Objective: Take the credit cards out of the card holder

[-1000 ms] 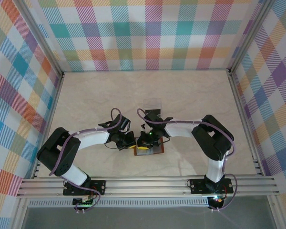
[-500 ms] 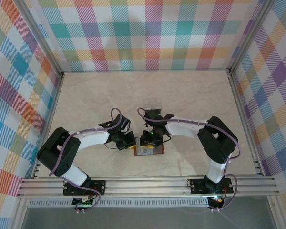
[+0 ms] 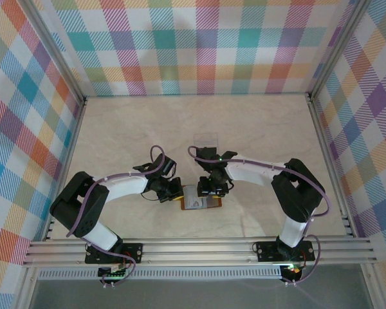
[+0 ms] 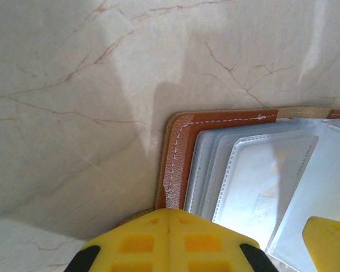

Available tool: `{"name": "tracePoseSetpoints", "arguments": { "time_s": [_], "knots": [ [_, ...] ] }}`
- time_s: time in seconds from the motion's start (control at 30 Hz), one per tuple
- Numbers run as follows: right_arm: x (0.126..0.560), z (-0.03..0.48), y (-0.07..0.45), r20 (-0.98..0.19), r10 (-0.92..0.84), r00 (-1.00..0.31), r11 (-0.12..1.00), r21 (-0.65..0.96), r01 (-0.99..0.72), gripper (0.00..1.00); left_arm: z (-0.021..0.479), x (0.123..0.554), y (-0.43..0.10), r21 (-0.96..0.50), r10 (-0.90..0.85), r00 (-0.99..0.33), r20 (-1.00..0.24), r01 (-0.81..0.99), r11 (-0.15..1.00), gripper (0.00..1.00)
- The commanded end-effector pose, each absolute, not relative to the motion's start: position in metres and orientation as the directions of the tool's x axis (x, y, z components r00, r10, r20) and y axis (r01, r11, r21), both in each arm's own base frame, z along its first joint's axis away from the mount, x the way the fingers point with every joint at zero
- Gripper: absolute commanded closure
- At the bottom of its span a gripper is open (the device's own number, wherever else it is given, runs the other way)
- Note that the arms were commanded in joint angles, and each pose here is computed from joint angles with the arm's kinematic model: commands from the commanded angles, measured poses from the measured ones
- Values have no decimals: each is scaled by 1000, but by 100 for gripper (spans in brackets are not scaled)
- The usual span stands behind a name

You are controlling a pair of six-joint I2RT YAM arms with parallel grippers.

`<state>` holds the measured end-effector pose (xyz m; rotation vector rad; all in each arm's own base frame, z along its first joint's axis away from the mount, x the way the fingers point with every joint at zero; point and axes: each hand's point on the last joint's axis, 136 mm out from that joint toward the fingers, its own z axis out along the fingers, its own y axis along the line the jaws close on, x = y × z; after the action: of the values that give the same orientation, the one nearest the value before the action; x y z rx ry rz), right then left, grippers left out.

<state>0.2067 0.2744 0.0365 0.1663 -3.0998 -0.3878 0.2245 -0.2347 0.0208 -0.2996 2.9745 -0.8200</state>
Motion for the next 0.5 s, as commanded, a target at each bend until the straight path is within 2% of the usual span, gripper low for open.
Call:
{"name": "tracePoseSetpoints", "arguments": {
  "time_s": [0.0,0.17,0.37,0.47],
  "knots": [
    [208,51,269,-35,-126,-991,967,218,-131,51,2,209,-214,-407,-205,-977,65,-214,888,94],
    [209,48,264,-38,-126,-991,971,201,-131,55,3,211,-214,-403,-200,-978,57,-206,892,94],
    [207,56,279,-43,-126,-991,944,303,-133,63,6,215,-216,-402,-196,-979,54,-201,893,94],
    [210,57,275,-56,-118,-991,951,280,-129,62,7,216,-217,-404,-192,-980,53,-197,893,94]
  ]
}}
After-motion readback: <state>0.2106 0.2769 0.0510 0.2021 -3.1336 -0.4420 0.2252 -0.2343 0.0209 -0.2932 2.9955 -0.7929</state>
